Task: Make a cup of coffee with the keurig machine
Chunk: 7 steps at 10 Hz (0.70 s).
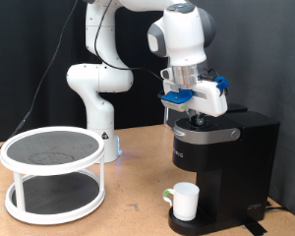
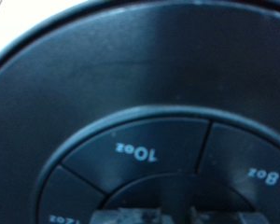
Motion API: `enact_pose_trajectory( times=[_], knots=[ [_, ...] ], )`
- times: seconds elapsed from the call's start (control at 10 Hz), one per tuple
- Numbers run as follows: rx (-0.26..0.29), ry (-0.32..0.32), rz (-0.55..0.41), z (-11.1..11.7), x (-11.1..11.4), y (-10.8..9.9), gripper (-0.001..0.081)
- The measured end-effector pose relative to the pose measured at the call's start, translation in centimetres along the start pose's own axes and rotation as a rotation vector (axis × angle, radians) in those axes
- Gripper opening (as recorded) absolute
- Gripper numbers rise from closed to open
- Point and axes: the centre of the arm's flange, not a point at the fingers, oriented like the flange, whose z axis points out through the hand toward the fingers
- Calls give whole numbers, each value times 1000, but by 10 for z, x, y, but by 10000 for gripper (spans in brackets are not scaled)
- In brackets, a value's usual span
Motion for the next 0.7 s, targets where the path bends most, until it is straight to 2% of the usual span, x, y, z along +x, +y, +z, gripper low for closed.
enact_pose_trajectory(
  times=[0.4, 0.7],
  knots=[
    [-86, 8, 46, 1, 2, -11, 0],
    [-125, 14, 70, 1, 2, -20, 0]
  ],
)
